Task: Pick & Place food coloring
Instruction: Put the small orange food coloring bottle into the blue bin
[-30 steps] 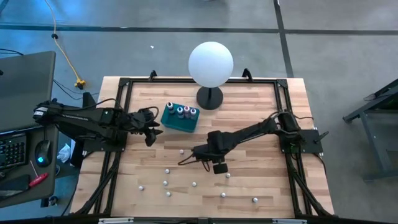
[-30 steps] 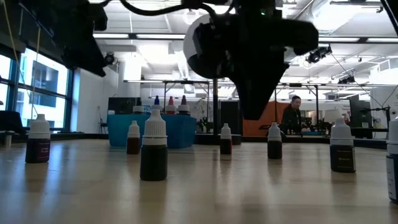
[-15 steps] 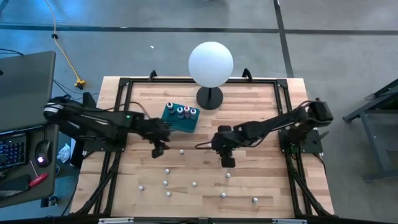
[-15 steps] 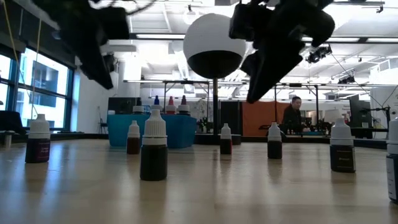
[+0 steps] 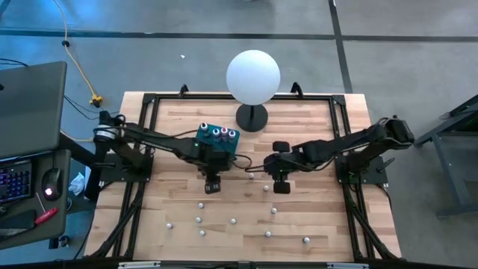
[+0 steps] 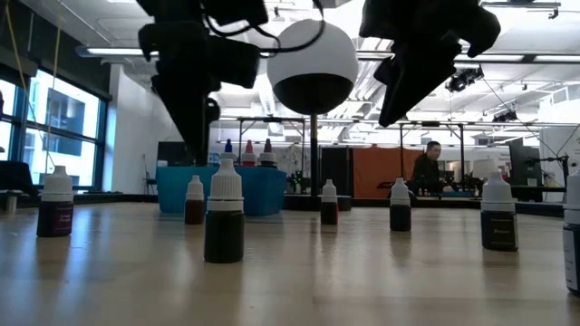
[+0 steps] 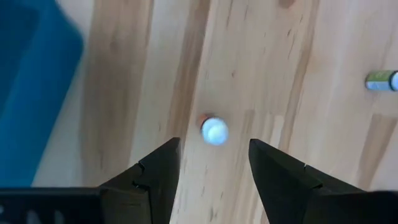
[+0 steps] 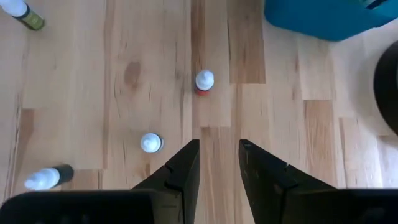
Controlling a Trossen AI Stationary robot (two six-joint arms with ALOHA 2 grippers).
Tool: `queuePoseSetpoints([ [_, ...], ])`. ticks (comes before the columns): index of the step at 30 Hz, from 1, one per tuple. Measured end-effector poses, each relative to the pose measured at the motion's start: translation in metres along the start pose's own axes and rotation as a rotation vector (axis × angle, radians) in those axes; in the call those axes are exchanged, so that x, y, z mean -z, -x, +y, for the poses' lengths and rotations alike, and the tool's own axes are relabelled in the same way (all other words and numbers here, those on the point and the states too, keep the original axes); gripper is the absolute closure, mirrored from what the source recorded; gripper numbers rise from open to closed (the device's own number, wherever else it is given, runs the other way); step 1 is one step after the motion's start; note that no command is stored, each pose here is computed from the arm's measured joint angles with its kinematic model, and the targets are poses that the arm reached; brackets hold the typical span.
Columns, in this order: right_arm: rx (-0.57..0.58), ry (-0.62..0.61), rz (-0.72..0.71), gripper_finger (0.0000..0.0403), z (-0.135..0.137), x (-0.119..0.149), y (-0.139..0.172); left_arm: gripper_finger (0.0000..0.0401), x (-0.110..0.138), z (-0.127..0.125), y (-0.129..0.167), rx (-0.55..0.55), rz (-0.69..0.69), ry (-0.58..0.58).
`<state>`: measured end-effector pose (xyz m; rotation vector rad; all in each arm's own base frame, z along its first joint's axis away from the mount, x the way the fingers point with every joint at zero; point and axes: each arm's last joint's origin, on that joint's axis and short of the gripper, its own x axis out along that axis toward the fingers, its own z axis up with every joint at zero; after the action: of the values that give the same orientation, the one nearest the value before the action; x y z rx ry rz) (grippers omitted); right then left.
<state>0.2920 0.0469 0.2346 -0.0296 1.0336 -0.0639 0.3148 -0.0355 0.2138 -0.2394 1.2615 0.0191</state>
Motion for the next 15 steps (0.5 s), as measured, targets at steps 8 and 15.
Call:
queuePoseSetpoints([
  [8, 0.004, 0.011, 0.046, 0.0299, 0.0, 0.005, 0.001, 0.0213, -0.004, 0.001, -0.028, -0.018, 0.079, 0.008],
  [15, 0.002, 0.012, 0.052, 0.0299, 0.001, 0.005, 0.001, 0.0213, -0.006, 0.002, -0.049, -0.03, 0.111, 0.011],
])
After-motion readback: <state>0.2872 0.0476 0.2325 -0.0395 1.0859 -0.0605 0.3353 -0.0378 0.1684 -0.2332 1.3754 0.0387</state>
